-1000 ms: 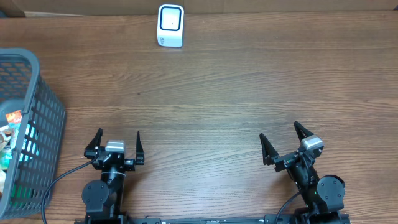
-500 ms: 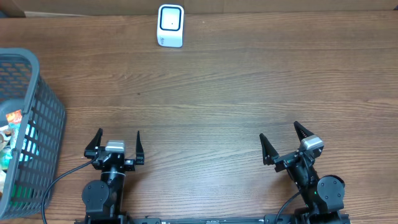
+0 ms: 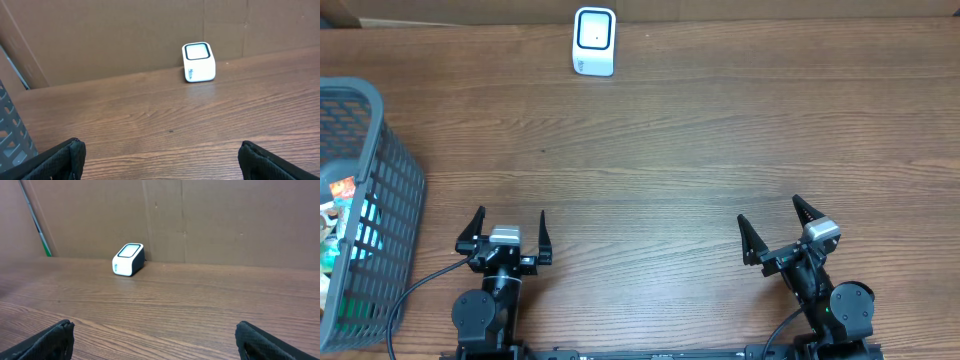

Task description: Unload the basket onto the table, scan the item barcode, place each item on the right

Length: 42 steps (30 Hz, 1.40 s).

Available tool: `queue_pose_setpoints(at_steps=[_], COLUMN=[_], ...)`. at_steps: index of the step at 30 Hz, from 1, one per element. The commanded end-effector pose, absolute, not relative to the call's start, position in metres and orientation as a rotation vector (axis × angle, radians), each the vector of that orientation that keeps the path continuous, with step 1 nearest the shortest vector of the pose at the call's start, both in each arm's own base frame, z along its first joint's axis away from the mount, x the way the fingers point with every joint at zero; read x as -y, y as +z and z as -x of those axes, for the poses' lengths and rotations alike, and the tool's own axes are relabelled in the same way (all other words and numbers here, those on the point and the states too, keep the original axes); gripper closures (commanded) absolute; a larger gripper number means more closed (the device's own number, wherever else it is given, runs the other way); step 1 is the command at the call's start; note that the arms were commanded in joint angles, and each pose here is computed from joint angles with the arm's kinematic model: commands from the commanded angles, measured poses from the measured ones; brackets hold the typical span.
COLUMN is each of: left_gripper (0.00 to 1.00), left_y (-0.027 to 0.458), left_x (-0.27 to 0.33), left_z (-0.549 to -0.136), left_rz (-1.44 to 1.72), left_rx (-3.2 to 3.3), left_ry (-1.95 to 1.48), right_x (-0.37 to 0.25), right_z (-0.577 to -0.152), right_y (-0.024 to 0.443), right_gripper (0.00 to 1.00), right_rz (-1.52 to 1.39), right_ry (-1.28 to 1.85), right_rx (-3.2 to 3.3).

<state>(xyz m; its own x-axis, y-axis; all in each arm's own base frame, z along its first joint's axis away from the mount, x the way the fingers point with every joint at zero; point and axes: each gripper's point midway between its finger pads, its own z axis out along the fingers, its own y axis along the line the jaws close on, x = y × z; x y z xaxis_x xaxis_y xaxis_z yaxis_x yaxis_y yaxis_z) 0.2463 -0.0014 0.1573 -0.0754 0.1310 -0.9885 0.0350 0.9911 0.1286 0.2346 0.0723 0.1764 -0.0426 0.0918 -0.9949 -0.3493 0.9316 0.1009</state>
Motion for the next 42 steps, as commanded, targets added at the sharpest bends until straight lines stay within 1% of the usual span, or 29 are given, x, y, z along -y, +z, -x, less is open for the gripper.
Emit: queue_pose_setpoints(at_steps=[1,11,21,30,38,42], left_gripper=[0.00,0.00,0.00,0.00,0.00,0.00], left_y=[0.157,0.157,0.157,0.160,0.175,0.193], left_x=[0.006,0.007,0.007,0.013,0.013,0.015], left_z=[-0.246,-0.246,-0.246,-0.245,-0.242,-0.240], left_rz=[-0.156,-0.157,-0.068,-0.096,-0.062,-0.068], left_rx=[-1.637,-1.635,-1.641,-1.640,-1.625,-1.599], left_ry=[0.075,0.067,-0.017,-0.046,-0.079,-0.084], right_x=[-0.074,-0.074,-0.074,-0.074,-0.074,-0.074], right_z=[-0.234,-0.234,-0.234,-0.234,-0.234,-0.234], right_y=[0.175,0.175,0.175,0.175,0.175,0.175], right_gripper=[0.00,0.00,0.00,0.00,0.00,0.00], right_rz=[0.213,0.213,0.213,0.213,0.213,0.213], right_ry=[0.368,0.368,0.368,0.368,0.368,0.368], right_rx=[-1.570,-1.570,-1.570,-1.570,-1.570,-1.570])
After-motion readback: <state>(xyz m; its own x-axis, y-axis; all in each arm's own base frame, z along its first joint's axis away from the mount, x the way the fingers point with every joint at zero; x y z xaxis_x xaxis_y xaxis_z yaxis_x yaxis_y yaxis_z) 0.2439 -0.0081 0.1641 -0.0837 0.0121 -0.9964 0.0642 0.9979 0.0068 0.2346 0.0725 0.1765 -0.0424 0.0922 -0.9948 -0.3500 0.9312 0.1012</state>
